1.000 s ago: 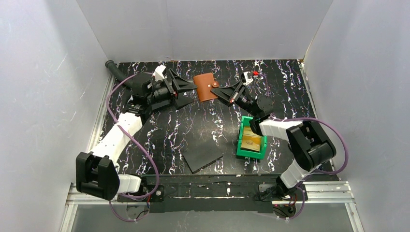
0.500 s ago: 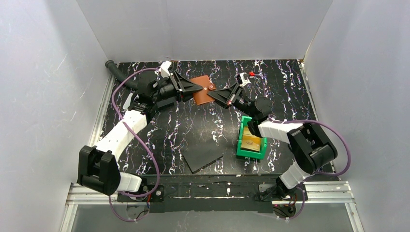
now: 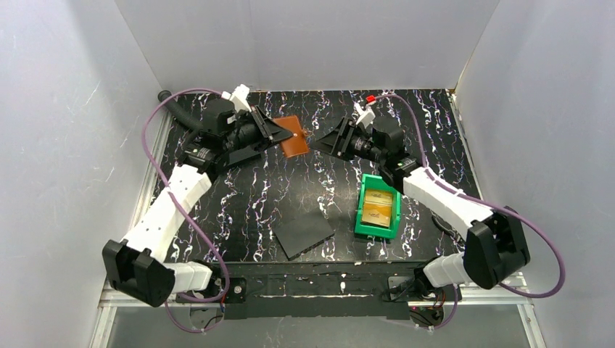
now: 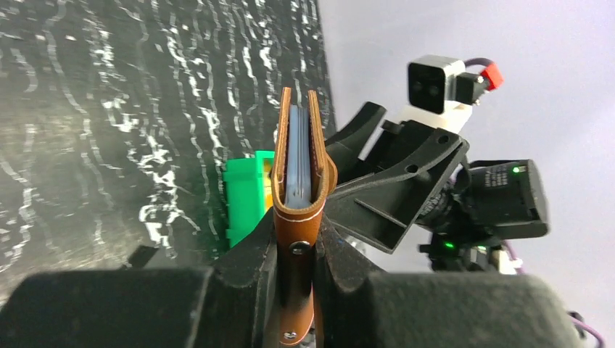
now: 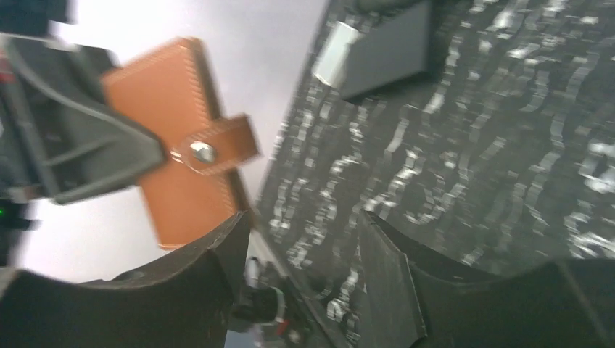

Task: Put the credit cards into the card holder
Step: Close the card holder at the center of the board.

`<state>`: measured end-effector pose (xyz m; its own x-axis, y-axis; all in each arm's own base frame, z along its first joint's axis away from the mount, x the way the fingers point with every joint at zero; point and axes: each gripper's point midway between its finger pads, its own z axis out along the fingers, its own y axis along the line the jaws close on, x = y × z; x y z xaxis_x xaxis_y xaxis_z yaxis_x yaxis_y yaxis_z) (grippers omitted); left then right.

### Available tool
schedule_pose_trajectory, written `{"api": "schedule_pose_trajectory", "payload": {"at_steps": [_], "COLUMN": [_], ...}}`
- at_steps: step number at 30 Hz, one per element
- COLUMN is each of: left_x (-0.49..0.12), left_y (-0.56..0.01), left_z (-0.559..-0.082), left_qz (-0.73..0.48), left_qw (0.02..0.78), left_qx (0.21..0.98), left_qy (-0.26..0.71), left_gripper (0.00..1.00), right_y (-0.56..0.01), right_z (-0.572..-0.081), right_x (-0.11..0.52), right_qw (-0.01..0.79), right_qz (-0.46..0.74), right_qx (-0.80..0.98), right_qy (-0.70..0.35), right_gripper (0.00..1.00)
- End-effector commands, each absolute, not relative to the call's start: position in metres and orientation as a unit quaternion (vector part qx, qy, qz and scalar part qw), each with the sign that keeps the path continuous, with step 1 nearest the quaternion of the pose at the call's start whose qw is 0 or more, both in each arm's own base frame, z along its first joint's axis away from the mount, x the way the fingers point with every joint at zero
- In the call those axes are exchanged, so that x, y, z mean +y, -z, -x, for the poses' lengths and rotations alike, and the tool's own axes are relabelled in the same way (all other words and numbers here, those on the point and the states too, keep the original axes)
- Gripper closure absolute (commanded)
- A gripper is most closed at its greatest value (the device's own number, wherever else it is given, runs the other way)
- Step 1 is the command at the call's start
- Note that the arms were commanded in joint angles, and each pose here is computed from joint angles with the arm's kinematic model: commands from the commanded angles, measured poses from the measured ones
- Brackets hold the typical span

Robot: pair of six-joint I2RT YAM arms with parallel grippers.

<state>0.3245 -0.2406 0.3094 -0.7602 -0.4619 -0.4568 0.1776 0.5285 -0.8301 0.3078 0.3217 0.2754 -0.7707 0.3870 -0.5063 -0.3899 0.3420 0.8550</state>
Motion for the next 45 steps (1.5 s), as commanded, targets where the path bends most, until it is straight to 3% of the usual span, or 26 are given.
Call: {"api": "schedule_pose_trajectory", "payload": {"at_steps": [1,5,9,18,31,35,38,45], "left_x": [-0.212,-0.213,-0.217,-0.224,-0.226,-0.226,-0.226,-0.226], "left_y": [-0.308,-0.301,-0.293,-0.286,-0.285,-0.283,-0.285,-0.284], "left_z": [-0.316,-0.317,-0.319,-0.316,-0.312,-0.311,-0.310,-0.310], "left_qz": [0.085,0.094,0.099,0.101,0.097,0.096,0.094,0.093], "left_qw": [0.373,0.357,0.333,0.315,0.309,0.306,0.307,0.307], "left_qx": [0.834,0.842,0.852,0.860,0.861,0.862,0.861,0.861], "left_qy": [0.397,0.395,0.392,0.390,0.393,0.393,0.394,0.395], "left_gripper": [1.00,1.00,1.00,1.00,1.00,1.00,1.00,1.00], "right_y": [-0.232,-0.269,-0.285,-0.284,-0.277,-0.277,-0.277,-0.282], "right_z": [-0.299,-0.312,-0.315,-0.312,-0.319,-0.319,-0.318,-0.319], "right_x": [0.285,0.291,0.316,0.356,0.360,0.356,0.357,0.351], "right_qw": [0.357,0.400,0.409,0.439,0.461,0.466,0.459,0.464], "right_qz": [0.070,0.101,0.128,0.141,0.141,0.133,0.128,0.117], "right_qx": [0.834,0.822,0.826,0.835,0.836,0.834,0.833,0.825], "right_qy": [-0.416,-0.392,-0.366,-0.300,-0.260,-0.262,-0.282,-0.301], "right_gripper": [0.34,0.37,0.53,0.59,0.57,0.51,0.60,0.97]}}
